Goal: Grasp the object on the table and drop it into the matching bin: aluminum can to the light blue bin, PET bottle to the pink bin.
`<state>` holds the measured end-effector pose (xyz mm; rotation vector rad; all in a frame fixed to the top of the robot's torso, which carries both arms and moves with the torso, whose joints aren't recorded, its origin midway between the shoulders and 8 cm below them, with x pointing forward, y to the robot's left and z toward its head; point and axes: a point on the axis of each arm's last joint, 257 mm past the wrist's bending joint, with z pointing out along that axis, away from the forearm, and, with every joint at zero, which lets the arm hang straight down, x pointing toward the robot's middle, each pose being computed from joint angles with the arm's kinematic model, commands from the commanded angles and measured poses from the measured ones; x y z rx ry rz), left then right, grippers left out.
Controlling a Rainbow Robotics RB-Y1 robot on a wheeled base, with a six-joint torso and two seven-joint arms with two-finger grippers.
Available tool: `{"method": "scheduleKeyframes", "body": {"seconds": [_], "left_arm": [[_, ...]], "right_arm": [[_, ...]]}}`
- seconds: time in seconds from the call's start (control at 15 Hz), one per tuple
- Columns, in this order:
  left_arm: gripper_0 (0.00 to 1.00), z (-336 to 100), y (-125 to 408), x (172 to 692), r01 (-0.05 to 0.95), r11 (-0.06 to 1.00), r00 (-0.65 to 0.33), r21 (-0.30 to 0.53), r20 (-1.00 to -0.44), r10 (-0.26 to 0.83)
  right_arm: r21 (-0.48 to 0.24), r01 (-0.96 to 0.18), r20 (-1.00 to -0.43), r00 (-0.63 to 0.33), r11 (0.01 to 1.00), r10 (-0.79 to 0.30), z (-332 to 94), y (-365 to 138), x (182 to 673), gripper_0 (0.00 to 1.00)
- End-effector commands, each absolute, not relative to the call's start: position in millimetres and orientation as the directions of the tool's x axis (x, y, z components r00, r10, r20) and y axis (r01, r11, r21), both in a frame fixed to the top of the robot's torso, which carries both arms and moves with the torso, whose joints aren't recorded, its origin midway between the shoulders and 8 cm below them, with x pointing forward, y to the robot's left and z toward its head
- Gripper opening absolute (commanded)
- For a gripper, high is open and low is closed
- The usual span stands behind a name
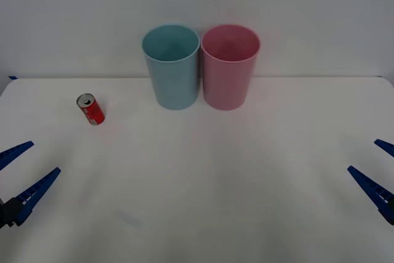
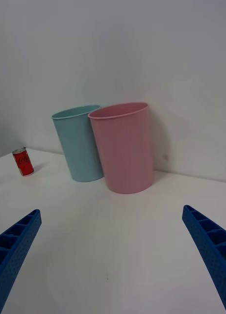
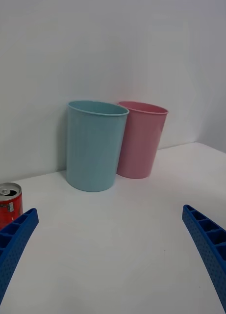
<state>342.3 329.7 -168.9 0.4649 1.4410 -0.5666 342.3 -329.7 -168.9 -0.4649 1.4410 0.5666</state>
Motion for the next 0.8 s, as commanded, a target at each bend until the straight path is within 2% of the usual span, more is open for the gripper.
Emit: {"method": "scheduleKeyframes", "body": {"seconds": [0.07, 0.13, 0.53, 0.8], "left_arm": [[1.0, -168.9, 329.7, 342.3, 0.618, 0.785, 0.041, -0.039, -0.996, -0.082], [1.0, -179.0, 334.9, 339.6, 0.598, 0.798, 0.024, -0.077, -0.993, -0.114], [1.0, -179.4, 342.6, 336.7, 0.581, 0.809, 0.019, -0.089, -0.992, -0.122], [1.0, -204.4, 354.7, 341.8, 0.496, 0.86, -0.027, -0.118, -0.992, -0.12]], "right_arm": [[0.039, -0.618, -0.996, 0.041, 0.785, 0.082, -168.9, -329.7, 342.3, 1.0], [0.039, -0.618, -0.996, 0.041, 0.785, 0.082, -168.9, -329.7, 342.3, 1.0], [0.039, -0.618, -0.996, 0.041, 0.785, 0.082, -168.9, -329.7, 342.3, 1.0], [0.039, -0.618, -0.996, 0.041, 0.785, 0.082, -168.9, -329.7, 342.3, 1.0]]}}
